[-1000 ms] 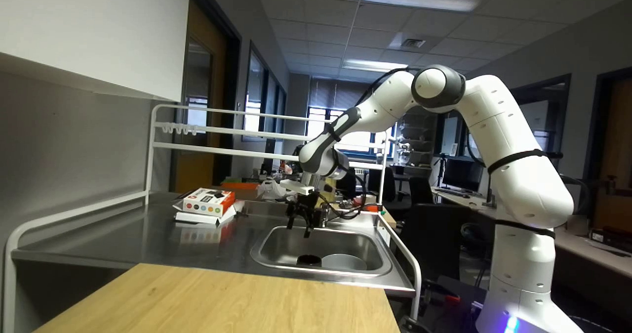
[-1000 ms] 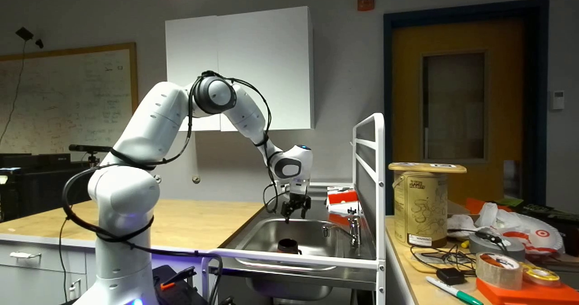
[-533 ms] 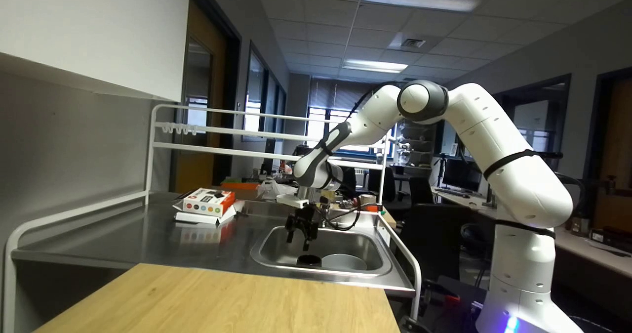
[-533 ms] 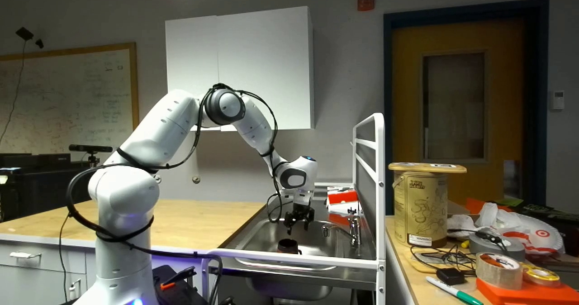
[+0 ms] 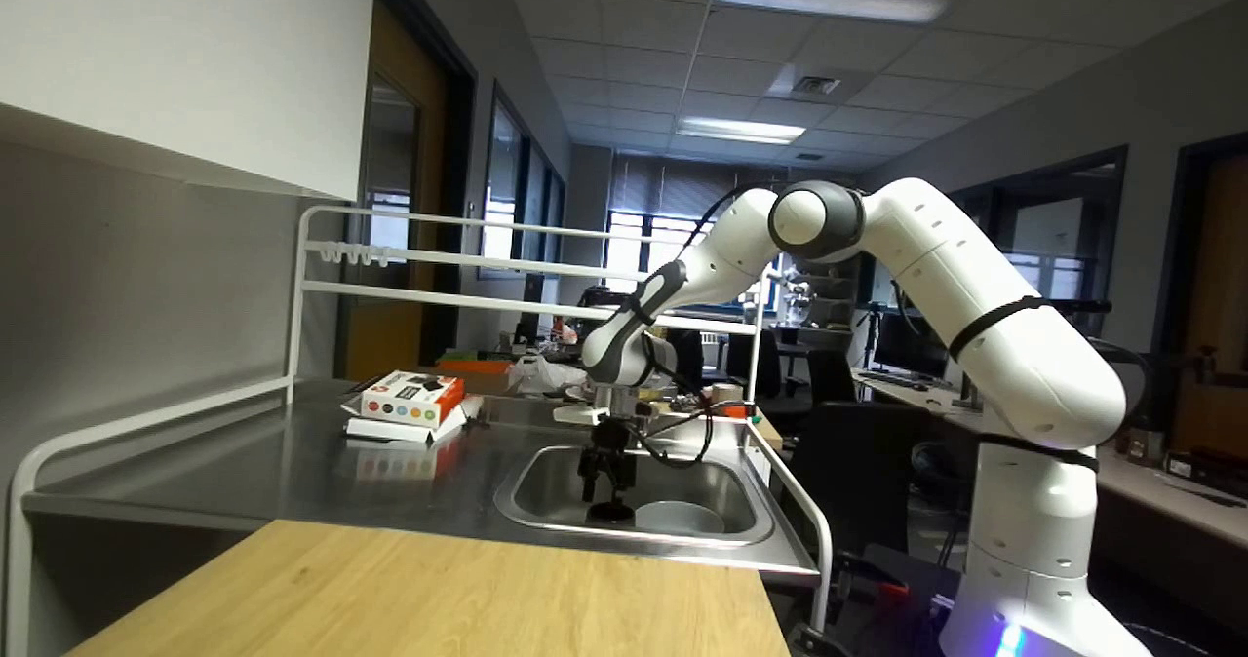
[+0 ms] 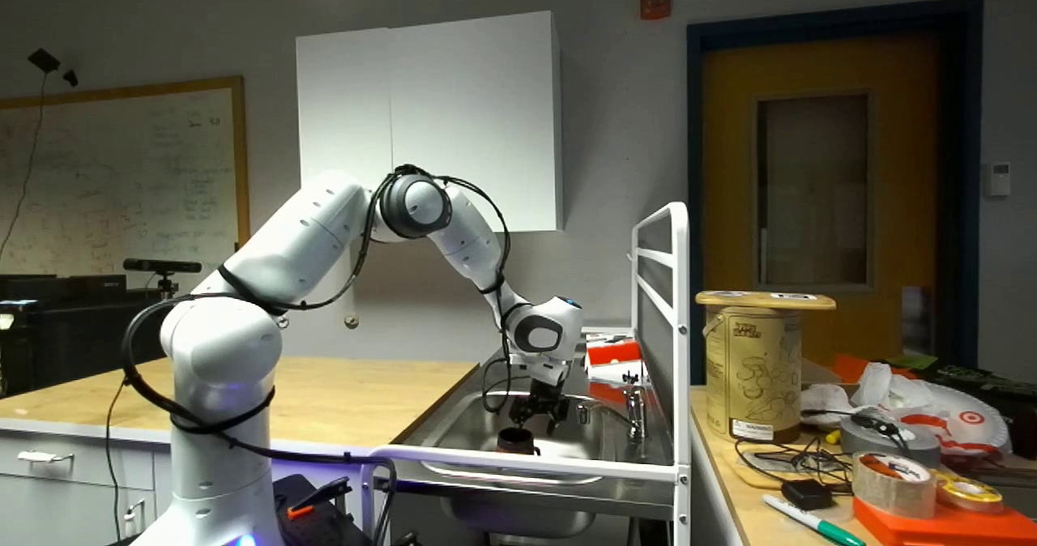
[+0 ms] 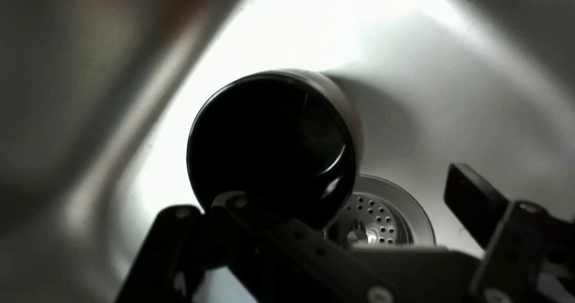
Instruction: Remove the mug cup from the sink
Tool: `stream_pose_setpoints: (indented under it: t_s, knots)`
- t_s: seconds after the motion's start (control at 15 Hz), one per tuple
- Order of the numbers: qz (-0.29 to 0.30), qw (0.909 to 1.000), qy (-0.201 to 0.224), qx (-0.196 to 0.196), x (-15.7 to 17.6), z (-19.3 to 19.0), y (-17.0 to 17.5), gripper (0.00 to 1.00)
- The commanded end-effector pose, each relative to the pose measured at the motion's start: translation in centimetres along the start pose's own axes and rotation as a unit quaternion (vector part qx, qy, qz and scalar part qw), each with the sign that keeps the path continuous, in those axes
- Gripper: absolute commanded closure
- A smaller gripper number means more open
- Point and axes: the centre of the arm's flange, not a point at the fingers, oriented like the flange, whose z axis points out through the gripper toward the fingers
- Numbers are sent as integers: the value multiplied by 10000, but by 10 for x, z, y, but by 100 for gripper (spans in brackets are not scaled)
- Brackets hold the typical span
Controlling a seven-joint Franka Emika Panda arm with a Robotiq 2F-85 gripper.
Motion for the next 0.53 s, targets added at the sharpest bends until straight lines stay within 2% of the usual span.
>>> stream_pose_setpoints:
  t_s: [0.0, 0.07, 0.47]
  knots:
    - [165, 9997, 25, -186, 1, -2, -15, 25]
    - [180, 9996, 33, -224, 2, -2, -16, 25]
    - [238, 9993, 72, -292, 3, -1, -23, 73]
